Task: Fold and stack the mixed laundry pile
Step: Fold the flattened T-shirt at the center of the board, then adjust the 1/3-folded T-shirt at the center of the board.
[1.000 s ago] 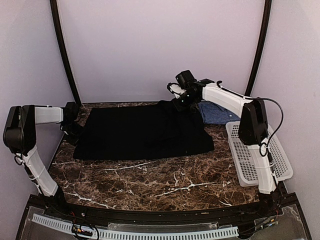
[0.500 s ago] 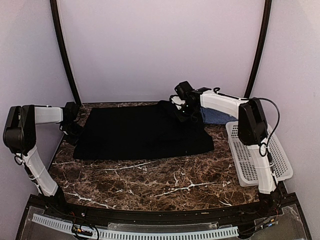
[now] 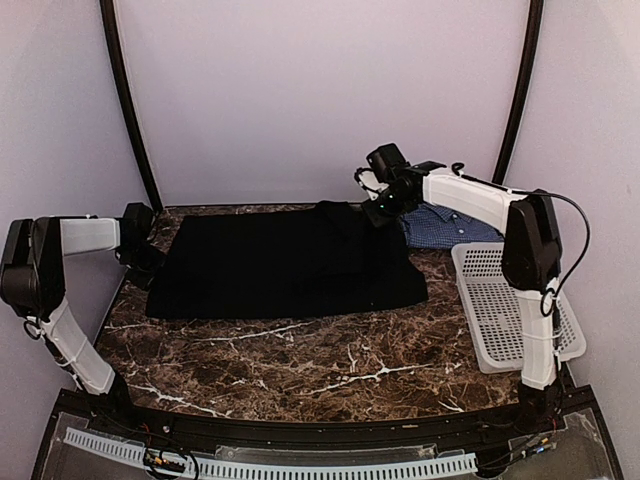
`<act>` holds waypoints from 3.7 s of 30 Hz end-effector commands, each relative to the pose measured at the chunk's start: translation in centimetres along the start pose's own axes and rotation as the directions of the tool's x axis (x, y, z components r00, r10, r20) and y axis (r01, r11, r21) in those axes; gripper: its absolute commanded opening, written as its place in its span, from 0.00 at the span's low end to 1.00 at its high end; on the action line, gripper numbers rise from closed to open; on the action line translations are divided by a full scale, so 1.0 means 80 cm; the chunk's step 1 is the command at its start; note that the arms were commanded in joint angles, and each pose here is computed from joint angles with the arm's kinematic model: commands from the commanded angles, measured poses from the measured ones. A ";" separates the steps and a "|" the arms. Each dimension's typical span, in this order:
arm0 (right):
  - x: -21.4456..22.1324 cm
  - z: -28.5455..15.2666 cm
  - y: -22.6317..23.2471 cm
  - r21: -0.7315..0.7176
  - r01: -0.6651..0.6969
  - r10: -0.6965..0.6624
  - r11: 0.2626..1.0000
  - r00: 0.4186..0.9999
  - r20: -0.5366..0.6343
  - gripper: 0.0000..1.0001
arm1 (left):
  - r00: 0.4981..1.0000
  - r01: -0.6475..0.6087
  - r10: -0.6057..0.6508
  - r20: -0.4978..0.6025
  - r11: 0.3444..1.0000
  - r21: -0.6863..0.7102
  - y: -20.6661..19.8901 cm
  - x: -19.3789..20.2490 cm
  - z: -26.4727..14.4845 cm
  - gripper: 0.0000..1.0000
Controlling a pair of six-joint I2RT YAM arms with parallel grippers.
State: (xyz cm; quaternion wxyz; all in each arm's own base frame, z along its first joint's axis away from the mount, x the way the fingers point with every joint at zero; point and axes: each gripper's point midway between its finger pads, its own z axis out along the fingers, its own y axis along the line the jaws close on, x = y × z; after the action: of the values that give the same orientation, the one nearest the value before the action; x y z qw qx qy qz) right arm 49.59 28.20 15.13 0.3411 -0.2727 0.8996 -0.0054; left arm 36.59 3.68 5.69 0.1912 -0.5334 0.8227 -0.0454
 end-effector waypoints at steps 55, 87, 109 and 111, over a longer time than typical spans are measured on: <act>0.243 0.005 0.030 -0.199 -0.347 0.241 0.916 0.876 -0.419 0.35 | 0.918 -0.264 0.325 -0.226 0.929 0.260 0.008 0.101 -0.003 0.91; 0.256 -0.128 0.082 -0.227 -0.385 0.272 0.894 0.872 -0.407 0.45 | 0.867 -0.471 0.498 0.034 0.794 0.383 0.020 0.110 -0.140 0.87; 0.203 -0.102 0.083 -0.428 -0.529 0.405 0.733 0.844 -0.350 0.33 | -0.203 -0.681 0.767 0.609 -0.557 0.475 -0.270 0.515 -0.195 0.50; 0.208 -0.099 0.082 -0.425 -0.537 0.410 0.728 0.839 -0.358 0.33 | -0.240 -0.663 0.747 0.619 -0.593 0.458 -0.268 0.533 -0.185 0.49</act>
State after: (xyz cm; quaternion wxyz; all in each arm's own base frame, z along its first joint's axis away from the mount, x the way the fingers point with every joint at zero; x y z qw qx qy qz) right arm 30.64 23.27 8.08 0.1080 -0.1103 0.9559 0.2497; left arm 34.58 -43.70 12.59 0.2832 0.4356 0.8206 -0.2381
